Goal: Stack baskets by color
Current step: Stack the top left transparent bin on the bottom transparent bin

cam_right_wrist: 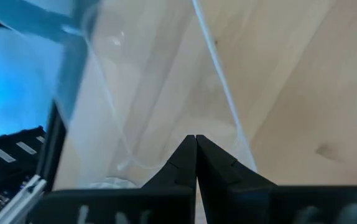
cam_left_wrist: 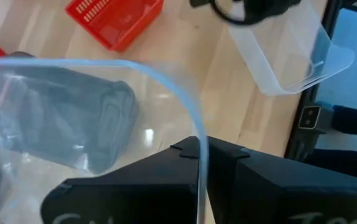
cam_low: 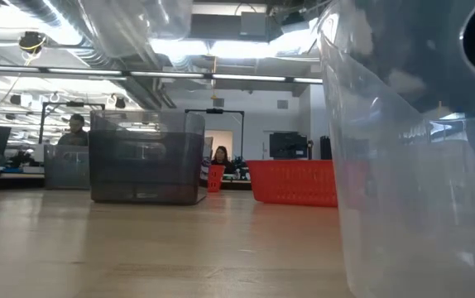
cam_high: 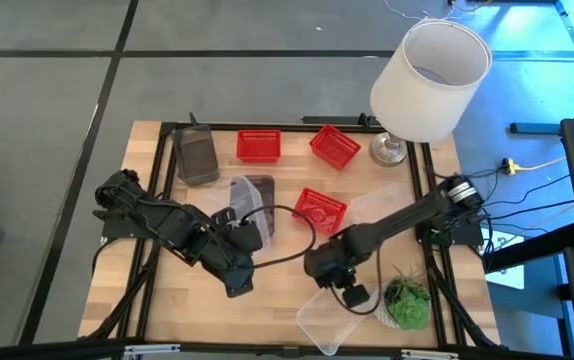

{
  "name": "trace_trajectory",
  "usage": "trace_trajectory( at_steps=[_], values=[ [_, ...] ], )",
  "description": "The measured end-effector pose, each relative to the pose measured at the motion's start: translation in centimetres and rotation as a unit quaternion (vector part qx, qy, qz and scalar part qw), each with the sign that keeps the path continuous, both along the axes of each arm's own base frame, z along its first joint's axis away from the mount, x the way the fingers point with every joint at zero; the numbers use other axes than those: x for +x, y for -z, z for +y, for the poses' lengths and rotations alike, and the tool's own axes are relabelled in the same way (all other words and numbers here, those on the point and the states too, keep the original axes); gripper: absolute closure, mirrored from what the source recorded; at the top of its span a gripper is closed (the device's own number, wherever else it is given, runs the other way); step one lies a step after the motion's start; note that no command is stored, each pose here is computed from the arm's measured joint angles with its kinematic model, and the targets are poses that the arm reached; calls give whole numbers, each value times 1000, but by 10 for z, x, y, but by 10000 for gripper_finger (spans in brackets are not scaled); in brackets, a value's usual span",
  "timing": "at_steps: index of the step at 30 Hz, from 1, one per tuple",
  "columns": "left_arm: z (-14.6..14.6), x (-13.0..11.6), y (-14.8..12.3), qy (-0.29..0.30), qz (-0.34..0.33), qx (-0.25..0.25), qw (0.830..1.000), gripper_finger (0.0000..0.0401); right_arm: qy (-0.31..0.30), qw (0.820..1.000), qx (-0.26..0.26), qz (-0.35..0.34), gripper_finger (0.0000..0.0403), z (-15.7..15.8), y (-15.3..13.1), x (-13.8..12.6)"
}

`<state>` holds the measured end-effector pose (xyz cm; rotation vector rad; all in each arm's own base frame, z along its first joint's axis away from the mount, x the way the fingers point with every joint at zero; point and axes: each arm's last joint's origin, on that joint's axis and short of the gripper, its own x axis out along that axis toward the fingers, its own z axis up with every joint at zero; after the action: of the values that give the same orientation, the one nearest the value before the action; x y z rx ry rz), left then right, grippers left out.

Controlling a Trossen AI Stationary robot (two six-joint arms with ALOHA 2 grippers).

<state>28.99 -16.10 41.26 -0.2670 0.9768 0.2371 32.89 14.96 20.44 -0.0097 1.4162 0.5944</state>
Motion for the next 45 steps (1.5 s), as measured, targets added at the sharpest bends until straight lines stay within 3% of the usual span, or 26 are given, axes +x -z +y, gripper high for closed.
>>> trace_trajectory(
  at_steps=[6, 12, 19, 24, 30, 35, 40, 45],
  values=[
    [0, 0, 0, 0, 0, 0, 1000, 401, -9, 1000, -10, 15, 396, 4, 26, 9],
    [0, 0, 0, -1, -1, 0, 1000, 401, -30, 997, -43, -58, 396, 6, 33, 22],
    [0, 0, 0, 2, 3, -7, 1000, 401, 18, 981, -119, -151, 396, 1, 30, 37],
    [-1, 0, 0, 4, 5, -10, 1000, 401, 34, 977, -139, -161, 396, -6, 26, 41],
    [-4, -2, 0, 4, 10, -24, 1000, 401, 19, 974, -133, -181, 396, -6, -20, 34],
    [-10, -5, 0, -2, 4, -25, 1000, 401, 27, 967, -68, -245, 396, -11, -79, 16],
    [-15, -3, -2, -12, -24, -37, 999, 401, 28, 950, -16, -310, 396, -14, -136, -22],
    [-23, 18, -1, 14, -80, -45, 996, 401, 25, 924, 25, -380, 396, -23, -185, -65]
  ],
)
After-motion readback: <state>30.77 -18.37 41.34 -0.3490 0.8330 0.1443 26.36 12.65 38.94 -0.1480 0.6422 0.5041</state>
